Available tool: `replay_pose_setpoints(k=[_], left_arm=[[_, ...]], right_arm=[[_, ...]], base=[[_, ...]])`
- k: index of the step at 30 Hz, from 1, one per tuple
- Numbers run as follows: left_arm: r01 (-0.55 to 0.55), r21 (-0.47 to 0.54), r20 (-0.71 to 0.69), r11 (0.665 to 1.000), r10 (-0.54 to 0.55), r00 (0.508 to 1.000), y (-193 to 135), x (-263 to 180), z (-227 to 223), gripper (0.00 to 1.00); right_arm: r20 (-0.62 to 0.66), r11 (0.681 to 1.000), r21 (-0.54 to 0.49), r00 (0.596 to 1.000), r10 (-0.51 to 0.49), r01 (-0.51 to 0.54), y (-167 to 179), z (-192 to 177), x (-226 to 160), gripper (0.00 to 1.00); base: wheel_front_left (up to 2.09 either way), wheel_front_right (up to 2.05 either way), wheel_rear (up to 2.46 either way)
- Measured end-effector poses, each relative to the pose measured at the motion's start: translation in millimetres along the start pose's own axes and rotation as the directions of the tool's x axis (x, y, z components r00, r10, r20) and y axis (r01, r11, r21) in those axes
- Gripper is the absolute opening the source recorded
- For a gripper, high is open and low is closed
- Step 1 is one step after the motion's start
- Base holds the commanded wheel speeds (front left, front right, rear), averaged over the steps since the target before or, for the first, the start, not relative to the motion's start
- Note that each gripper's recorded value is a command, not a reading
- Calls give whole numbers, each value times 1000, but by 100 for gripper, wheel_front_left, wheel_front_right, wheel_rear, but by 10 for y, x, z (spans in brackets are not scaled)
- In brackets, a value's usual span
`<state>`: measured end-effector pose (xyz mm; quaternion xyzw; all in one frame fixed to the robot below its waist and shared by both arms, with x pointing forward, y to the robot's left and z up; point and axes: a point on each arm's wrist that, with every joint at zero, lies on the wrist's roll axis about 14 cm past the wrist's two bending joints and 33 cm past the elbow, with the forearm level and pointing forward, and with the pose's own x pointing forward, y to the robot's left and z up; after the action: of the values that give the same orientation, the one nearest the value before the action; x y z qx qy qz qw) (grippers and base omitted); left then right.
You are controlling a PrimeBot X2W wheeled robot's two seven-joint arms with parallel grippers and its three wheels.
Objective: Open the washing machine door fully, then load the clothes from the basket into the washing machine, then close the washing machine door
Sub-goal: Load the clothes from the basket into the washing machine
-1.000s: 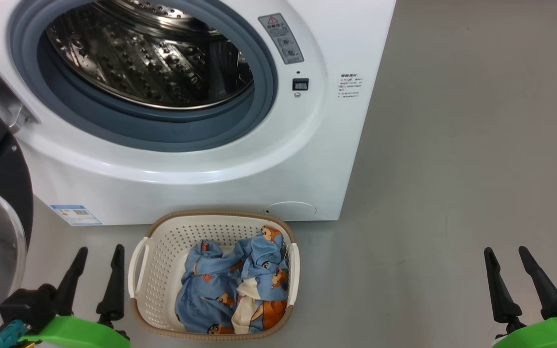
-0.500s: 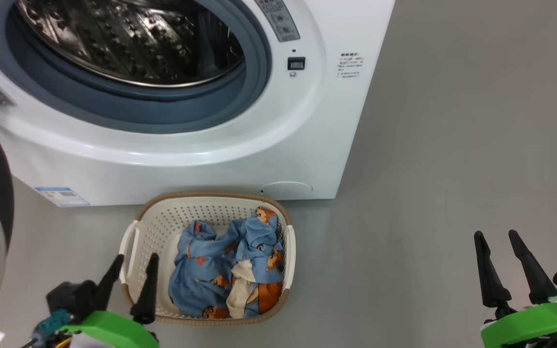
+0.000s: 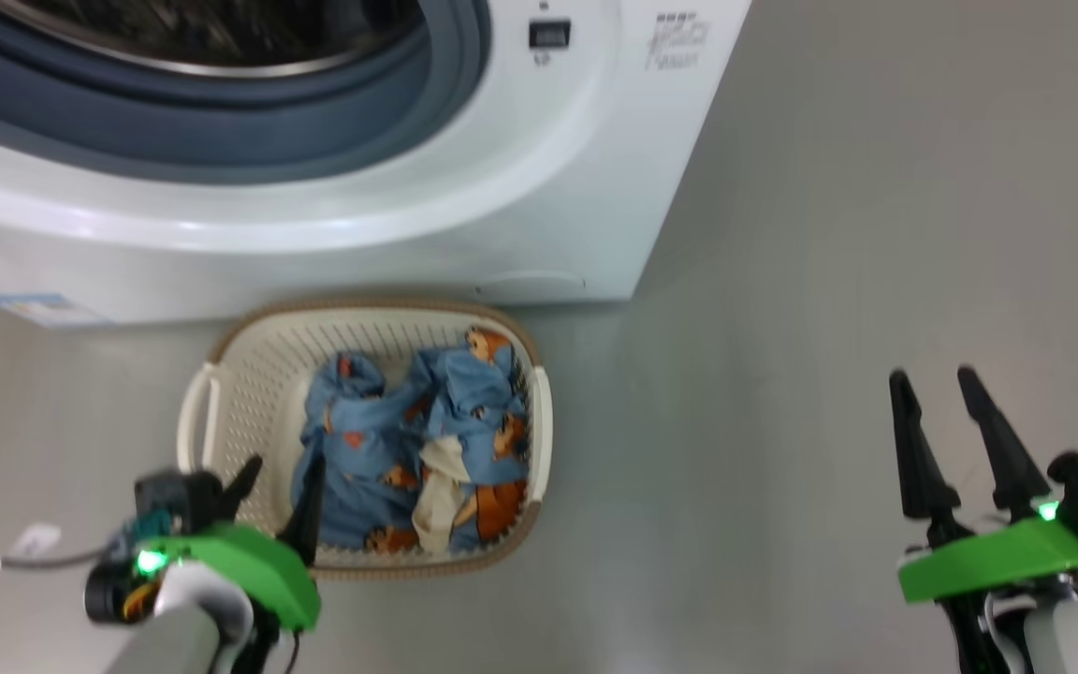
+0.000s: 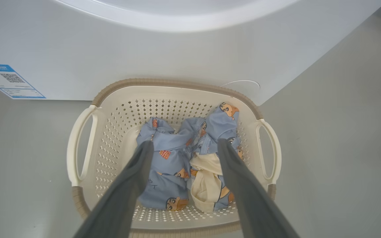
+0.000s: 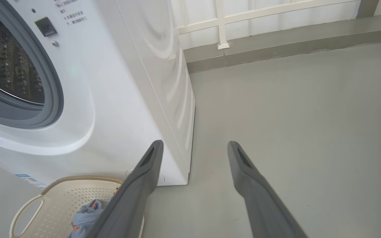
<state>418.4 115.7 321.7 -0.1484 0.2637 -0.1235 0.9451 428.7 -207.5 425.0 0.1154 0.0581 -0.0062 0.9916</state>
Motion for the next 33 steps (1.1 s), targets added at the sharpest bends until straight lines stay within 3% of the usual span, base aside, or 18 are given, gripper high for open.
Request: replay_pose_setpoints(k=[15, 33], left_arm=[[12, 52, -220, 999, 0, 976, 299, 743, -490, 100], [57, 105, -386, 993, -12, 922, 513, 1253, -996, 100]], right_arm=[[-70, 1000, -1, 998, 7, -7, 11, -492, 533, 100], [-157, 1000, -2, 987, -19, 19, -92, -983, 652, 100]], base=[[0, 0, 0], [0, 0, 0]])
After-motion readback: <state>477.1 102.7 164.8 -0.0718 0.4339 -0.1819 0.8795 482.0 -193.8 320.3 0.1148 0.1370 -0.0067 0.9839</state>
